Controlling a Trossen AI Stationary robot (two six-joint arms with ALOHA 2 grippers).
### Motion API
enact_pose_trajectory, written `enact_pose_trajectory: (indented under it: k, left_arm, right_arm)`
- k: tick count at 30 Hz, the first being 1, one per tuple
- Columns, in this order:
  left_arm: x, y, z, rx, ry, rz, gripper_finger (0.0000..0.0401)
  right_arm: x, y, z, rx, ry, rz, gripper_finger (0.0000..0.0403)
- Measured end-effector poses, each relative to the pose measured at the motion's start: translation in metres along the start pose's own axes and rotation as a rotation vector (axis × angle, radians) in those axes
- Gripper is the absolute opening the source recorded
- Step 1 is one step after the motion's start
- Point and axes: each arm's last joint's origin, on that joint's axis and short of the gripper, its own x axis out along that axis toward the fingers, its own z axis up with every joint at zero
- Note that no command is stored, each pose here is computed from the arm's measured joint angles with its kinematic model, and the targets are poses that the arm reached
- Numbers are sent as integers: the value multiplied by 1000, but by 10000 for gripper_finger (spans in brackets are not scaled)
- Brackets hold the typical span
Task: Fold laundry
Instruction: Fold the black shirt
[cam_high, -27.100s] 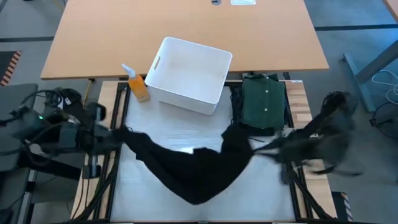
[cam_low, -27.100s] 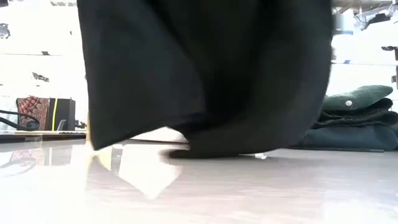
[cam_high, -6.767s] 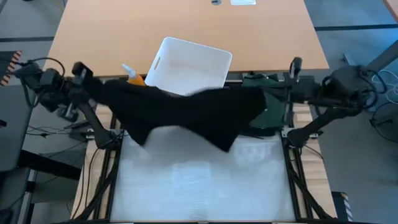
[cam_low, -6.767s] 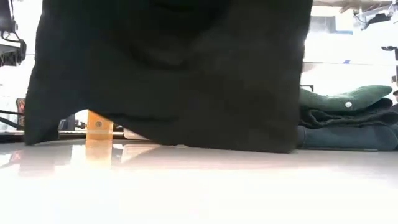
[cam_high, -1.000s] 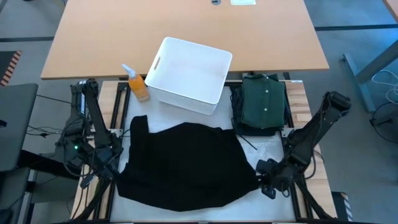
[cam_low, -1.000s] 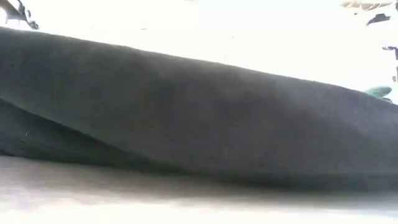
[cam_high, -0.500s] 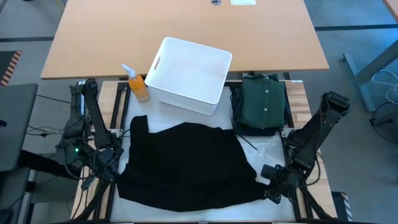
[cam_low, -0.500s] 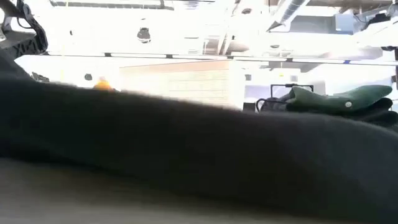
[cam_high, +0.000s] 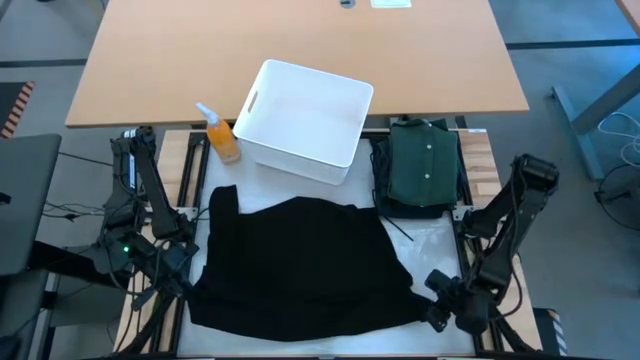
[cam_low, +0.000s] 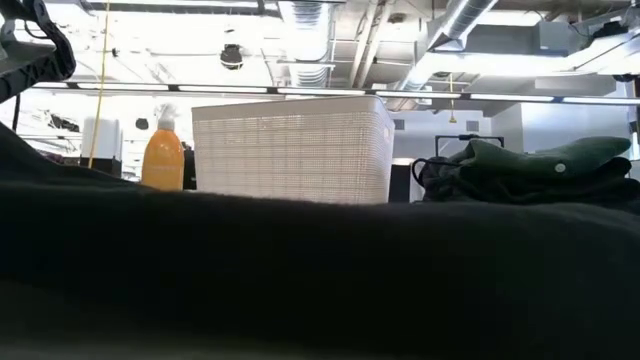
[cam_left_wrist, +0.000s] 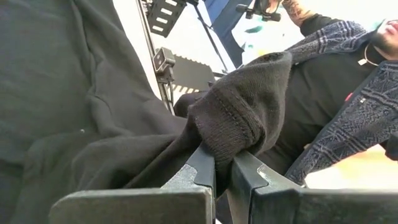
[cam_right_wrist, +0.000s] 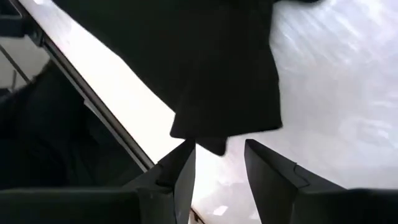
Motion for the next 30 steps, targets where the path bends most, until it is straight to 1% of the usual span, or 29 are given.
enact_pose_trajectory:
  k: [6,11,20,30]
  left_arm:
    - [0,0,0,-10,1,0,0]
    - [0,0,0,-10,0,1,0]
    - [0,0,0,-7,3,4,0]
    - [0,2,-2,3,14,20,0]
  right_arm:
    - [0,1,1,54,-40,26,163]
    - [-7,1,3,86,-111,70,163]
    - [-9,-7,9,125,-174,3,163]
    - [-9,-5,10,151,-194,33,163]
